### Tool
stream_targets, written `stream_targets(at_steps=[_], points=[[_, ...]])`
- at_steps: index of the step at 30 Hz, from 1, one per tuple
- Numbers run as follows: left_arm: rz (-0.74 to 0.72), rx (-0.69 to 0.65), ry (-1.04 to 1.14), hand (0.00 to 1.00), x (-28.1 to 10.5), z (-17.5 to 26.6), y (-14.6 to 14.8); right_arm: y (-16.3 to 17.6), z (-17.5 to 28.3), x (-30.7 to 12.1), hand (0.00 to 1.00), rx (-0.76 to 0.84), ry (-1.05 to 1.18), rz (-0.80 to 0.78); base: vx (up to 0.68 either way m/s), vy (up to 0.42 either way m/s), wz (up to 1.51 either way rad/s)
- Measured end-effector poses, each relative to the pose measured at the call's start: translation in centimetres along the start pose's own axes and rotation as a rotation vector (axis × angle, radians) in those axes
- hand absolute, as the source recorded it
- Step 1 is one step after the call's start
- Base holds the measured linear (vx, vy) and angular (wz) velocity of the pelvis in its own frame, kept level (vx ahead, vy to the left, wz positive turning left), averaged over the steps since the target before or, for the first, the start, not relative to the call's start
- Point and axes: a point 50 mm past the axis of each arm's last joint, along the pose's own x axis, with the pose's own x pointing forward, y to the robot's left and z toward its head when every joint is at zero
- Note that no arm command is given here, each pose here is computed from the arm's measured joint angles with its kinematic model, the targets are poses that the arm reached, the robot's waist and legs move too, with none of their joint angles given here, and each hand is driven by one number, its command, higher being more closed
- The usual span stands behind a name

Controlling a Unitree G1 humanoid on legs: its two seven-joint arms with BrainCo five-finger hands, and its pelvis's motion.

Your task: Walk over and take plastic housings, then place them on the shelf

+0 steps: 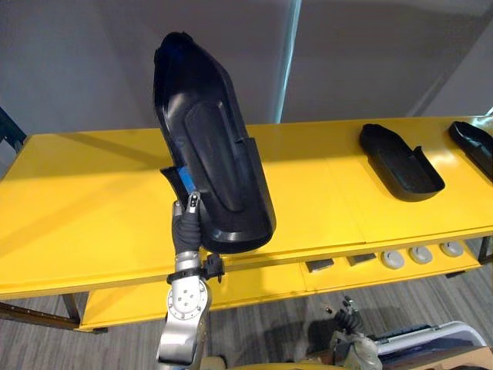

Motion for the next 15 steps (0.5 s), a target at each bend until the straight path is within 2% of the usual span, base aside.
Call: stream_targets(at_steps=[4,9,15], points=[[0.003,0.094,0.061,1.0,1.7,-1.9,0.6,-0.3,-1.4,-0.1,0.0,-0.029,0.063,0.004,-0.08,-0.038,-0.12],[0.112,0.191,0.113,1.0,4.2,-3.3,3.3,-0.7,-1.4,0.0,0.0,-0.067,0.068,0.002,-0.15,0.007,-0.23],[0.233,0.273,0.149,1.0,6.0,-3.9,5.0,-0.8,-1.7,-0.1,0.0,-0.084,0.077,0.02,-0.15,-0.004,-0.16]])
